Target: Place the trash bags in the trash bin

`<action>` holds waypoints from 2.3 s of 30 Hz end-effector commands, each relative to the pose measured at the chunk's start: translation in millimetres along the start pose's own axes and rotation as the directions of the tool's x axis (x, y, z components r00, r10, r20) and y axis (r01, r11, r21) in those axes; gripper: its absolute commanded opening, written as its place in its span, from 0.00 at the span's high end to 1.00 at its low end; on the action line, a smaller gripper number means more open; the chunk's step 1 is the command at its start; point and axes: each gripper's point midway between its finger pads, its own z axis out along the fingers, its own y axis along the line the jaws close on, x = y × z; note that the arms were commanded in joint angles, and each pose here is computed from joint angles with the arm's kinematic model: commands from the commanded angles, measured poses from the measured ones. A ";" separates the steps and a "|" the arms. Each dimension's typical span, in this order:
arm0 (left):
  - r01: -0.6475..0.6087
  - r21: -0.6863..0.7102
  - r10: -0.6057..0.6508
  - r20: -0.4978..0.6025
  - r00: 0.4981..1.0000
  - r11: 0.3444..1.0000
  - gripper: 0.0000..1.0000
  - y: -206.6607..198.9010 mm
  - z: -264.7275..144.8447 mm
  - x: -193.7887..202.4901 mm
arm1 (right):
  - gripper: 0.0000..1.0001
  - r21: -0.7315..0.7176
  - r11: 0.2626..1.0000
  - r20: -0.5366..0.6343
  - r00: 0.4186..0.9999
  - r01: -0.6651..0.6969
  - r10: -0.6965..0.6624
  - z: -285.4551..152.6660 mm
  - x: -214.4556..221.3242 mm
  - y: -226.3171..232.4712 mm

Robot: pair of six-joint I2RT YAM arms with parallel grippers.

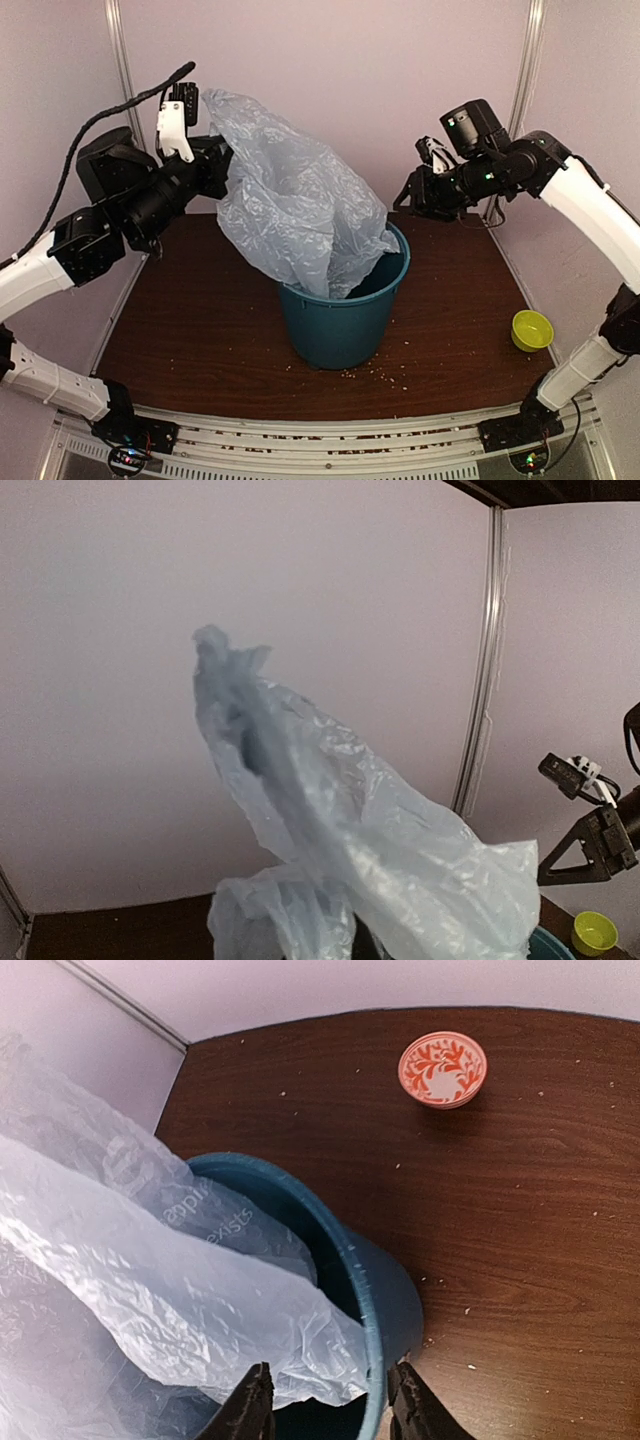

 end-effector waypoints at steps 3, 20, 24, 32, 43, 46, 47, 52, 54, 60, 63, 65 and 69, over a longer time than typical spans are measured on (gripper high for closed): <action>-0.002 -0.006 0.002 0.101 0.995 1.000 1.00 11.5 -5.8 -43.2 | 0.64 -0.087 0.995 0.082 0.996 0.051 -0.044 -19.4 -21.3 12.3; 0.108 -0.007 -0.108 0.050 0.993 0.994 1.00 7.0 24.5 -13.8 | 0.73 -0.137 0.978 -0.140 0.975 0.156 -0.175 47.8 55.1 40.4; 0.121 0.001 -0.121 0.017 0.993 0.993 1.00 4.3 26.8 4.3 | 0.73 -0.109 0.981 -0.128 0.976 0.160 -0.173 33.6 52.7 35.1; 0.118 0.012 -0.118 -0.036 0.992 0.993 1.00 -1.3 33.4 33.6 | 0.67 -0.044 0.976 -0.074 0.974 0.212 -0.214 -7.8 38.5 23.6; 0.081 0.040 -0.080 -0.040 0.996 0.996 1.00 -9.1 42.0 33.9 | 0.49 -0.166 0.959 0.032 0.973 0.232 -0.230 -12.9 10.8 59.5; 0.076 0.038 -0.075 -0.034 0.997 0.996 1.00 -6.8 42.7 31.3 | 0.44 -0.171 0.956 0.073 0.971 0.237 -0.228 -4.8 -4.9 70.2; 0.074 0.034 -0.073 -0.031 0.997 0.997 1.00 -4.8 43.4 30.5 | 0.44 -0.175 0.956 0.081 0.971 0.236 -0.225 -0.7 -10.5 74.8; 0.071 0.033 -0.071 -0.020 0.997 0.997 1.00 0.1 49.1 27.5 | 0.53 -0.174 0.958 0.052 0.973 0.229 -0.223 27.0 -13.2 81.7; 0.074 0.036 -0.073 -0.022 0.997 0.997 1.00 -0.6 51.8 30.3 | 0.62 -0.149 0.963 0.020 0.974 0.225 -0.225 34.3 -3.8 72.2; 0.157 0.118 -0.152 -0.052 0.987 0.981 1.00 -16.9 55.2 52.5 | 0.75 -0.124 0.978 -0.010 0.985 0.171 -0.173 30.1 27.6 43.9; 0.223 0.146 -0.211 -0.089 0.973 0.964 1.00 -24.9 59.3 67.1 | 0.77 -0.134 0.982 -0.040 0.990 0.130 -0.136 32.9 45.9 35.1; 0.246 0.169 -0.228 -0.117 0.967 0.955 1.00 -32.2 63.7 76.1 | 0.78 -0.143 0.983 -0.046 0.992 0.114 -0.121 33.4 52.1 33.0; 0.255 0.192 -0.226 -0.159 0.961 0.948 1.00 -41.6 70.8 92.3 | 0.77 -0.112 0.984 -0.037 0.989 0.136 -0.141 25.8 49.3 28.6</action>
